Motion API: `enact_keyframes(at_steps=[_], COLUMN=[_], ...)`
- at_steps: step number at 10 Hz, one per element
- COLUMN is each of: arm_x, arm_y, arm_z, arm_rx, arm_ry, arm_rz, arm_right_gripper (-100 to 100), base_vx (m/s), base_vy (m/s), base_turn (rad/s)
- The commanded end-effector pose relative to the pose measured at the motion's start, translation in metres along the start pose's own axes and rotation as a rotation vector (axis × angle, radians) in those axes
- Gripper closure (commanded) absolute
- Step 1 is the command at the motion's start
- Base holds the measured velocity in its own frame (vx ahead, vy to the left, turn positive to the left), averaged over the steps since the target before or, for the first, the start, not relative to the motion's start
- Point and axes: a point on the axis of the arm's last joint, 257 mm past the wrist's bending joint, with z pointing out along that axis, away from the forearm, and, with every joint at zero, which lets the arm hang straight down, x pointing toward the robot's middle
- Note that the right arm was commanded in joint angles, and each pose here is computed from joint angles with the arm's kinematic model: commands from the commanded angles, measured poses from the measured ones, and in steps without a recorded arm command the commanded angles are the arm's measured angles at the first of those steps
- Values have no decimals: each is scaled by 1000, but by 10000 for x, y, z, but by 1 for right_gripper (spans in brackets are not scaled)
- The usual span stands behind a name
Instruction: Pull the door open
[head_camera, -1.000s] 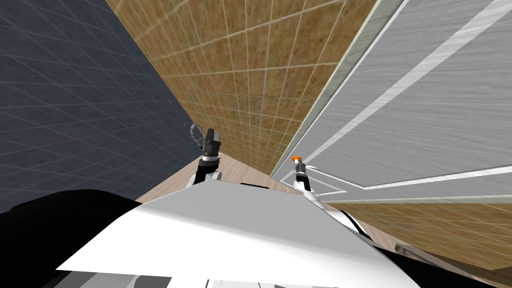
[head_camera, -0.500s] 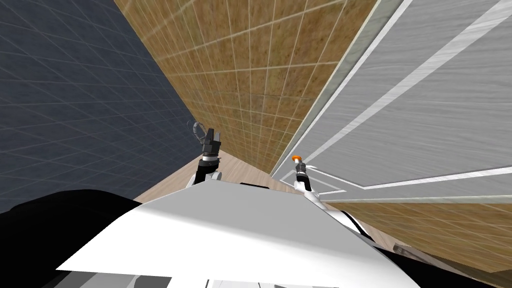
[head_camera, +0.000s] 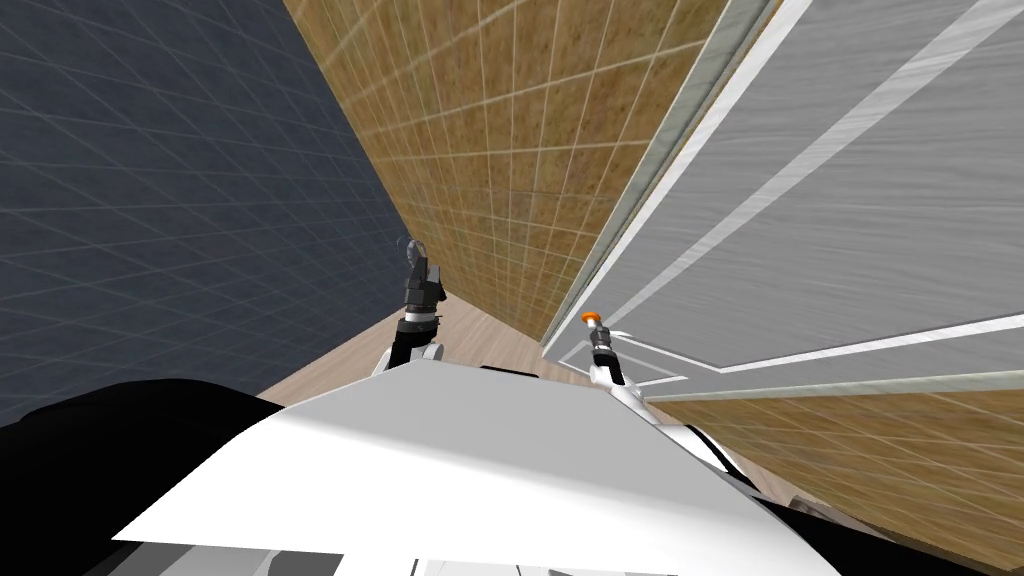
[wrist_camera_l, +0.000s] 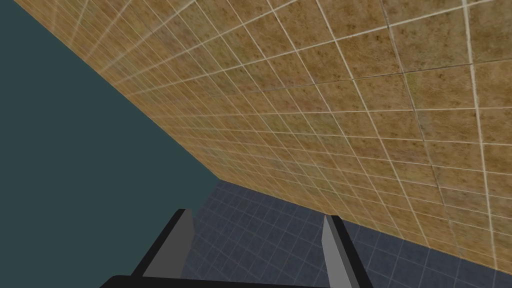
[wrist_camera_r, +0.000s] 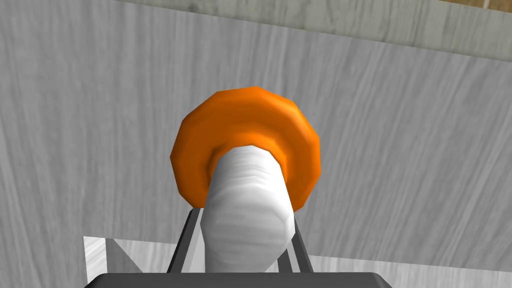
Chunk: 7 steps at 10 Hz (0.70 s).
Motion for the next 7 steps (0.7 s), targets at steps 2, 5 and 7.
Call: enact_keyframes(at_steps=[2,5,7], arm_x=[1,74,96], arm_y=[13,3,14], arm_z=[-27,-68,-107], arm_rx=[-3,-4,-9], arm_ry=[29,60,86], arm_rz=[-5,-1,-3], arm_right_gripper=[100,100,100], base_vx=[-232,-173,-241], base_vy=[-37,-27,-96], base_turn=[113,68,123])
